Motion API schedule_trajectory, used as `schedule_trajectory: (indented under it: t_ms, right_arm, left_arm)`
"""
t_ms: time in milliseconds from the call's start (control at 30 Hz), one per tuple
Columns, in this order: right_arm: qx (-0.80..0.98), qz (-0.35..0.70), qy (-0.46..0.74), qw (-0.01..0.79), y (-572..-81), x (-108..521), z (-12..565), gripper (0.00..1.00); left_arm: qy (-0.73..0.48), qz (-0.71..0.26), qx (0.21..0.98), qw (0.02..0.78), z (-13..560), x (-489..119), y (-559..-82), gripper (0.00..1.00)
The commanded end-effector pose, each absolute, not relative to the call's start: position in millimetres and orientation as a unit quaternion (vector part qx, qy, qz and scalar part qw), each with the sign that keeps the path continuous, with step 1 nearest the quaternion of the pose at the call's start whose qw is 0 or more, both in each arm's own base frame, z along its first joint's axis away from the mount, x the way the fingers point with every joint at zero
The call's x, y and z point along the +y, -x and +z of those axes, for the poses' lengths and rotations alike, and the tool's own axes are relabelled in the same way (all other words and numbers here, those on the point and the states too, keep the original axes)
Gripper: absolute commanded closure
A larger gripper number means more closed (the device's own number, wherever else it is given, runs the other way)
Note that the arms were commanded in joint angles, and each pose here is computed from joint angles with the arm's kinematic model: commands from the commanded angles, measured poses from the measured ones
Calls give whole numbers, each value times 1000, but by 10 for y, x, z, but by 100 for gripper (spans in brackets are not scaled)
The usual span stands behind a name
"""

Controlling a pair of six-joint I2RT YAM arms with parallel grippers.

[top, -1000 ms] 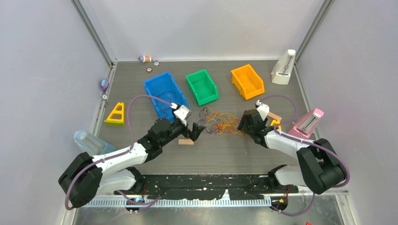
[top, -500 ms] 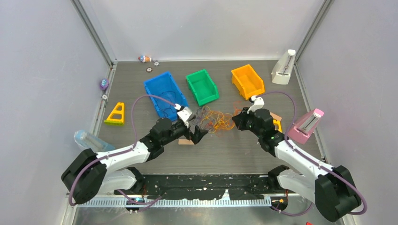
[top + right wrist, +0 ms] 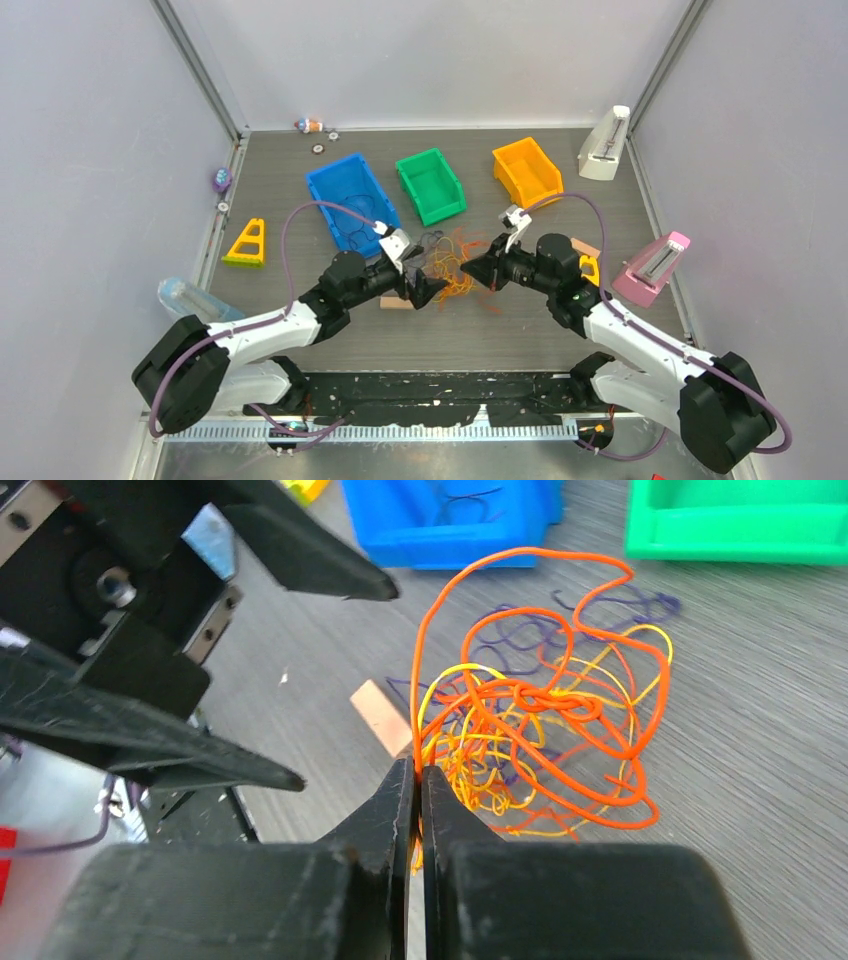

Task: Untangle the cables
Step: Untie the cable.

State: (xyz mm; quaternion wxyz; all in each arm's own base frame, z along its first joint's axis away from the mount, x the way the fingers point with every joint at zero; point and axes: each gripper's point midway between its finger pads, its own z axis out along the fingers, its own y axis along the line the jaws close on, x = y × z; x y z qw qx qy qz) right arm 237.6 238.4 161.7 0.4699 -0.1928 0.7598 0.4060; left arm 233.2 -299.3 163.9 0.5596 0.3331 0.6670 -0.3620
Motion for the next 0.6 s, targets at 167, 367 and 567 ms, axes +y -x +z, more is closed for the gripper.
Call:
schedule_trajectory:
  t_ms: [167,367,567]
  right_arm:
    - [724,431,280,460,-2180,2711,1751,94]
    - [732,417,290,454,-2153,2761,1636,94]
    - [732,413,296,454,-2141,2799,1609,94]
  left_arm:
    - [-244,-519,624,531,2255,-2922,-2462,1]
    - [-229,-599,608,468,2326,-3007,-2453,6]
    - [-231,-613,633,413,2132,-3158,-2509,29]
